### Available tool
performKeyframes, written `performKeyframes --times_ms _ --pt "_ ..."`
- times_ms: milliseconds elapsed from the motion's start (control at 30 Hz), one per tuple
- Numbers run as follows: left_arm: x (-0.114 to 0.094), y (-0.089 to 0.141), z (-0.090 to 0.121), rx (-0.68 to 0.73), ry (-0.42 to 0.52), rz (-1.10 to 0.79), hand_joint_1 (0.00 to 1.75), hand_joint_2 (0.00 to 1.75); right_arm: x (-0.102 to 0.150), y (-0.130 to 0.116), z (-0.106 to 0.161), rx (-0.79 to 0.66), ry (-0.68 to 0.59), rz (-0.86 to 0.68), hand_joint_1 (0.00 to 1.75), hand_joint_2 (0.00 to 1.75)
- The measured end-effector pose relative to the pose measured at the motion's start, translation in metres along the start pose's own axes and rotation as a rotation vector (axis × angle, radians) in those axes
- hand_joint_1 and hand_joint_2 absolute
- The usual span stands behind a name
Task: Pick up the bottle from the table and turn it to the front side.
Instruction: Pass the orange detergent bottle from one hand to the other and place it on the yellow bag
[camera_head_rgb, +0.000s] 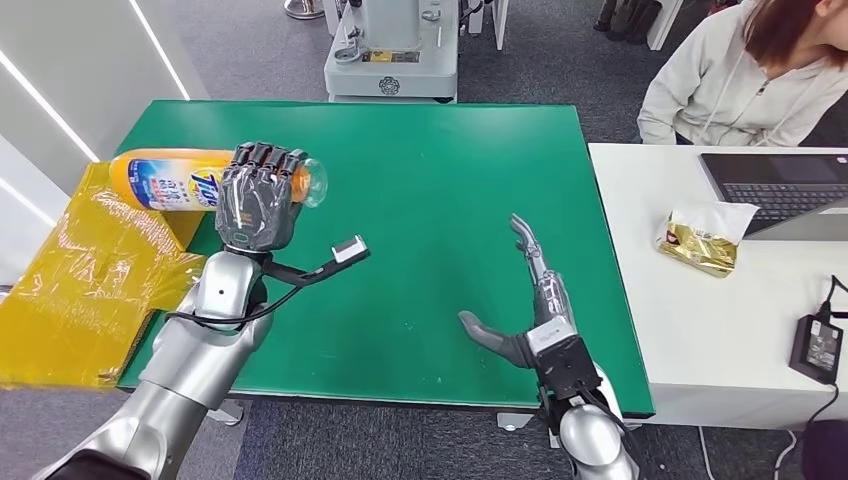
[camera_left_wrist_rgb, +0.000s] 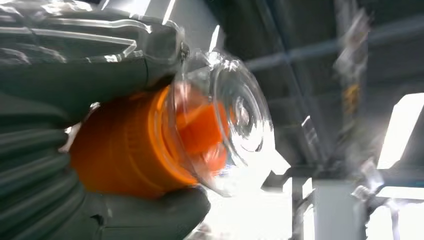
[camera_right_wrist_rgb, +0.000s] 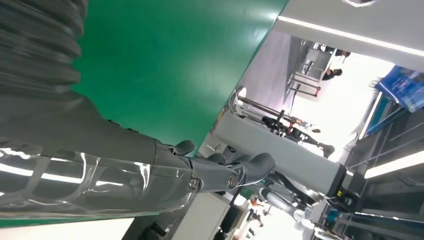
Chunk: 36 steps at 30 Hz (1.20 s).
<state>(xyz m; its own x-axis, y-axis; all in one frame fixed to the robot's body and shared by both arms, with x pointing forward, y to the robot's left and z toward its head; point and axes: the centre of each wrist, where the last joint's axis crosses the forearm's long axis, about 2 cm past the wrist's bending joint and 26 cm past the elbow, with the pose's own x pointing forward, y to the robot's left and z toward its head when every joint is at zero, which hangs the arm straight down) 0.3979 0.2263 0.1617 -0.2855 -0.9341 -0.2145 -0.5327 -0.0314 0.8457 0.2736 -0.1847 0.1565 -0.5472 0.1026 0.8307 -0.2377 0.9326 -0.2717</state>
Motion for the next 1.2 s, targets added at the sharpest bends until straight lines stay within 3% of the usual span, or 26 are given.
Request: performKeyframes --times_ms 333,567,833,1000,1200 --pt "-0.023 -0.033 0.046 -0.158 0.023 -0.109 1.75 1.75 0.006 0.002 0.013 -0.010 -0.009 0.001 0.00 1.75" --pt "-0.029 -0.062 0.108 -0.362 0.060 -0.157 1.75 1.75 0.007 0.000 0.018 -0.008 -0.002 0.011 0.00 1.75" --pt "-0.039 -0.080 0.164 -0.608 0.070 -0.242 1.75 1.75 0.007 -0.003 0.021 -0.003 0.004 0.005 0.00 1.75" --pt "-0.042 -0.084 0.179 -0.678 0.065 -0.265 1.75 1.75 0.008 -0.003 0.021 0.010 0.005 0.000 0.00 1.75" --pt "-0.049 -0.085 0.178 -0.722 0.034 -0.272 1.75 1.75 0.007 -0.001 0.025 0.024 0.010 -0.014 0.00 1.75"
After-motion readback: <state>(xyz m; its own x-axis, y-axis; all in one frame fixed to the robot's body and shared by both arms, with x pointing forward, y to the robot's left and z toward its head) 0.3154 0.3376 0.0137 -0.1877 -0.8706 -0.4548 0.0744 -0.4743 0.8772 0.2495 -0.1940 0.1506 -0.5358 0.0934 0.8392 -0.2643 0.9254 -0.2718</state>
